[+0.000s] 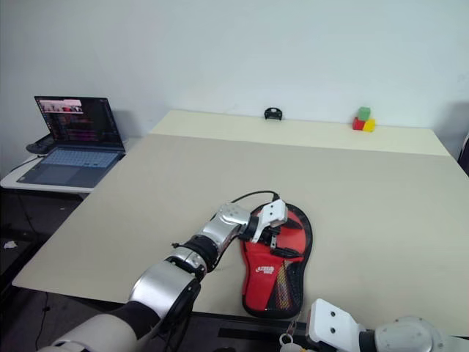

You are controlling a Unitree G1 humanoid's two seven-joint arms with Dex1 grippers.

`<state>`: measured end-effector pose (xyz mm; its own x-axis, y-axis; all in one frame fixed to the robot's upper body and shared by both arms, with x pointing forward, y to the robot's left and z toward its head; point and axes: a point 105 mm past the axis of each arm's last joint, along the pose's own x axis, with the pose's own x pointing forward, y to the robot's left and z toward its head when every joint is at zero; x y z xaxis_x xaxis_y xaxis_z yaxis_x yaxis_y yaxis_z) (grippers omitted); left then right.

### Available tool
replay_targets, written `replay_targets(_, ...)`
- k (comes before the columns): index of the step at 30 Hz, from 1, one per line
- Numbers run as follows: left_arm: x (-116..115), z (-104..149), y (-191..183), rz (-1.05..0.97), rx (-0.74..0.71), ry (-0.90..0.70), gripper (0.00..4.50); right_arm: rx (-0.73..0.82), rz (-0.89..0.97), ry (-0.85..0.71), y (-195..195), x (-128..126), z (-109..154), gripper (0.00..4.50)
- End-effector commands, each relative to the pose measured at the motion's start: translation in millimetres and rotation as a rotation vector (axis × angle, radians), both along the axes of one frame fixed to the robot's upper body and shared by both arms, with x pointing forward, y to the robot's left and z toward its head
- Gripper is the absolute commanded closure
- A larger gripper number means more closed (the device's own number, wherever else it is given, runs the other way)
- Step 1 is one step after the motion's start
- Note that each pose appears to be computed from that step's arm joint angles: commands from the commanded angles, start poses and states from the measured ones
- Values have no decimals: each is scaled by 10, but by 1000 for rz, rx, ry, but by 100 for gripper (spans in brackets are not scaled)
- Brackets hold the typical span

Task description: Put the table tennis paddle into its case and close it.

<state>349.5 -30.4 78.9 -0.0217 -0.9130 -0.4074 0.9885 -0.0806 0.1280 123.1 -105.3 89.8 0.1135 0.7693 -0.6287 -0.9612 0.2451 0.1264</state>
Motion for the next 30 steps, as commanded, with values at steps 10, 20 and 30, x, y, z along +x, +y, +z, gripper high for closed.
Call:
replay_targets(10, 33, -196, 243, 86, 15, 40, 0, 20, 36, -8, -99, 157, 206, 90)
replay_targets(20, 59, -104, 453, 91, -30, 26, 0, 224, -224, -310, -314, 1172, 951, 5)
replay_targets(30, -14, 315, 813, 97, -148, -45, 0, 280, -404, -475, -670, 1879, 779, 5)
